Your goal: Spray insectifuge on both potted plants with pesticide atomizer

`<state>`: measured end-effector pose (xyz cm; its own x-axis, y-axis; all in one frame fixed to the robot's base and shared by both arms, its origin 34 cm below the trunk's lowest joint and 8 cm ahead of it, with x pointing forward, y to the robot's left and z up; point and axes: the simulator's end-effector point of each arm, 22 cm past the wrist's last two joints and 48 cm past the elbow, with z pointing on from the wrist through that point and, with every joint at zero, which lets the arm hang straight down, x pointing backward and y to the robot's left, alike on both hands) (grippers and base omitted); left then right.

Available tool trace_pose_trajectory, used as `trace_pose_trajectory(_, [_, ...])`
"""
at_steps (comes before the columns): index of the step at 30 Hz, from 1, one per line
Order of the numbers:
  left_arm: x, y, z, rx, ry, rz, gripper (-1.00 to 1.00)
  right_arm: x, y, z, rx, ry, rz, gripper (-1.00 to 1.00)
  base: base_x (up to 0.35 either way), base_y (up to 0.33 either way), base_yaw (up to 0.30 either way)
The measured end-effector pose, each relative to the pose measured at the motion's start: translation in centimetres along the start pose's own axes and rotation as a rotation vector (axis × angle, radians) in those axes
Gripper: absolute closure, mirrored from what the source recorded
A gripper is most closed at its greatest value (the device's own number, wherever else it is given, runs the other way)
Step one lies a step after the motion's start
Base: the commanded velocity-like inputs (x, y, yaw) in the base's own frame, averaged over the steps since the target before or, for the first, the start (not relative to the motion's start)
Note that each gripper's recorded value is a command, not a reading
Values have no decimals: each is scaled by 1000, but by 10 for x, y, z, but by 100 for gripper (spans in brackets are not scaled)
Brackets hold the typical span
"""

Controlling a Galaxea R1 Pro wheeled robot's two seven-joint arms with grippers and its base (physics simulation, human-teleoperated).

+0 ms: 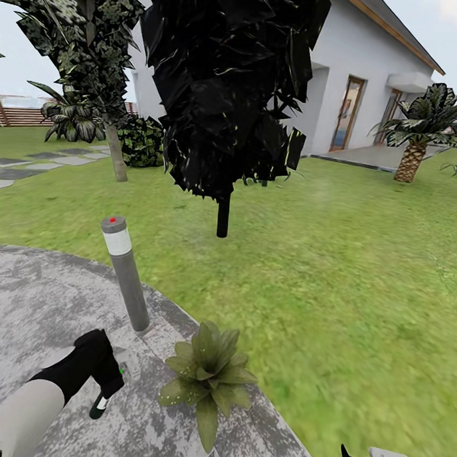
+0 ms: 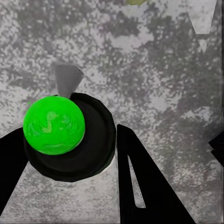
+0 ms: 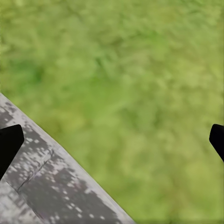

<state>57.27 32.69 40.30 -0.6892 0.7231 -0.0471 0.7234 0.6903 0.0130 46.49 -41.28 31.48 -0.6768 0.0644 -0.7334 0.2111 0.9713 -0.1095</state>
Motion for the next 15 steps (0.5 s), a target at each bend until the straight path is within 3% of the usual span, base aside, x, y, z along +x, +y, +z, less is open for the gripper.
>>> trace_pose_trajectory(1, [28,-20,21,58,58,-5,100,0,0,0,0,0,0,-100,8,2,0])
trace_pose_trajectory(4, [36,-35,33,99,50,43,100,0,0,0,0,0,0,-100,3,1,0])
trace_pose_trajectory(10, [-14,-62,29,129,-14,91,100,0,0,0,0,0,0,-100,0,0,0])
trace_pose_trajectory(15, [-53,-49,4,114,-75,110,100,0,0,0,0,0,0,-100,0,0,0])
